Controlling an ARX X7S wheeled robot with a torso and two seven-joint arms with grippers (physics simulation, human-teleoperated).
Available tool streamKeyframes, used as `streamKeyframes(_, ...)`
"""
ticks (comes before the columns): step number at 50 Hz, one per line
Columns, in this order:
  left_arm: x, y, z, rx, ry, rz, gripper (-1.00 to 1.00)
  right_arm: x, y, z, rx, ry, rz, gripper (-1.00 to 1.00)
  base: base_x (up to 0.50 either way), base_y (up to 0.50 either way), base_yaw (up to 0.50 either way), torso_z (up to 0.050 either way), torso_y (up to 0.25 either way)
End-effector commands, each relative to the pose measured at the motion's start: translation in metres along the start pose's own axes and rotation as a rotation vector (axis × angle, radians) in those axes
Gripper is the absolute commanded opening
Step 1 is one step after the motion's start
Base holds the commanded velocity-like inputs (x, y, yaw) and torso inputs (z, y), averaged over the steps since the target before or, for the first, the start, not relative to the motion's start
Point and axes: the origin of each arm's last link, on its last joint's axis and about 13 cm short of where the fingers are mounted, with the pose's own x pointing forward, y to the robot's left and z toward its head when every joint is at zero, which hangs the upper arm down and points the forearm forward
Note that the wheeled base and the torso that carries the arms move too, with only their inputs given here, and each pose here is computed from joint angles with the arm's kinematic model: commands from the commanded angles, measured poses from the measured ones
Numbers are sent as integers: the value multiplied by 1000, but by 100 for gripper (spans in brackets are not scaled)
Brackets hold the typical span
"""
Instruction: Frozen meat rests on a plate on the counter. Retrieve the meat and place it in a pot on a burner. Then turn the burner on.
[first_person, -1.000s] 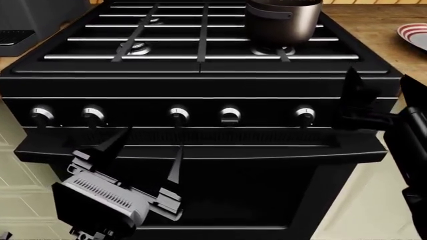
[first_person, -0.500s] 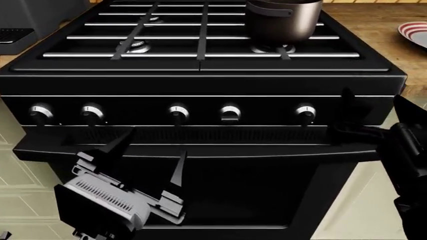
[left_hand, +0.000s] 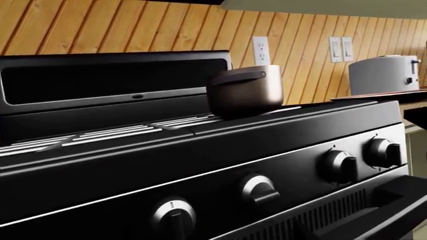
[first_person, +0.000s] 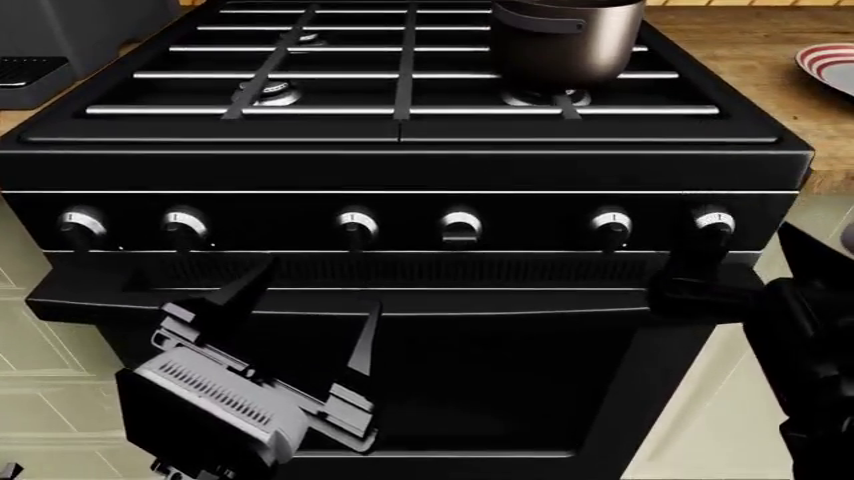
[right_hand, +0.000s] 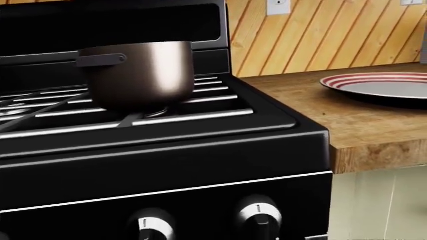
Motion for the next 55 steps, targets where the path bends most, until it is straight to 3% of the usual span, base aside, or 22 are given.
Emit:
streamKeyframes(1, 0, -1, 1, -1, 0, -5, 100, 1, -2, -6, -24, 8, -8, 100, 0, 0, 0, 0, 0)
streamKeyframes(55, -2, 0, -1, -19, 0, 7, 100, 17, -7, -22, -180, 51, -34, 100, 0, 0, 0, 0, 0)
